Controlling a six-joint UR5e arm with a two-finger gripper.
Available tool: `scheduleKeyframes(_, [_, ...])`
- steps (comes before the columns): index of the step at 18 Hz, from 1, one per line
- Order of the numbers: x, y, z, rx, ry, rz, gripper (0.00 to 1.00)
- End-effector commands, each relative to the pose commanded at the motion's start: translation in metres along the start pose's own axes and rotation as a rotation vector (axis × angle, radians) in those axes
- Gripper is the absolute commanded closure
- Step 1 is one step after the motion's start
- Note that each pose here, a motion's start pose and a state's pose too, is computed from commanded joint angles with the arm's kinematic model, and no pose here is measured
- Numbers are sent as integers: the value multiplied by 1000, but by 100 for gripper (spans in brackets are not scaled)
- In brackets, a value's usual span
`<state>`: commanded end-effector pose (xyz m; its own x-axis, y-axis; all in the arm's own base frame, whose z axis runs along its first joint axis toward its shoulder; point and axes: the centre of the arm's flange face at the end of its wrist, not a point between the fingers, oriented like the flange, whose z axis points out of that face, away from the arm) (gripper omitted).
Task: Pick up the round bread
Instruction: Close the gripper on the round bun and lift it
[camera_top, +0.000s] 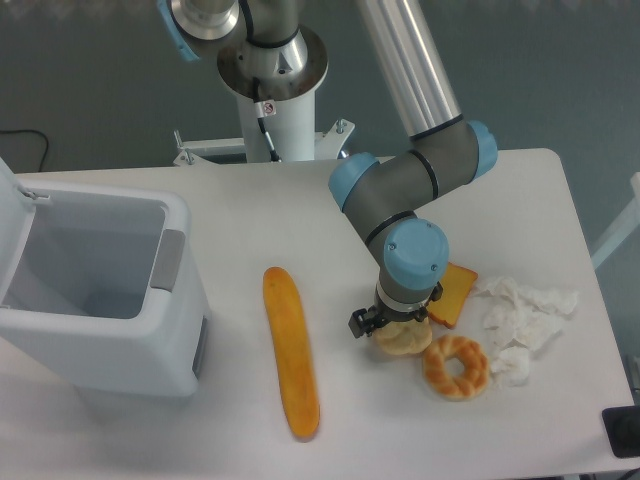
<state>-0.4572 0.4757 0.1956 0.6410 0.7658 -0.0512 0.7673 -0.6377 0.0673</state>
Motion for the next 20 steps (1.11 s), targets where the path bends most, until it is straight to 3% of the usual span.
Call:
scheduleKeyframes(8, [-2, 0, -3, 3, 1, -2, 87])
scheduleKeyframes(10, [-4, 0, -4, 5, 3, -5, 94])
scheduleKeyframes(20, [-3, 8, -35, 33, -1, 13, 98])
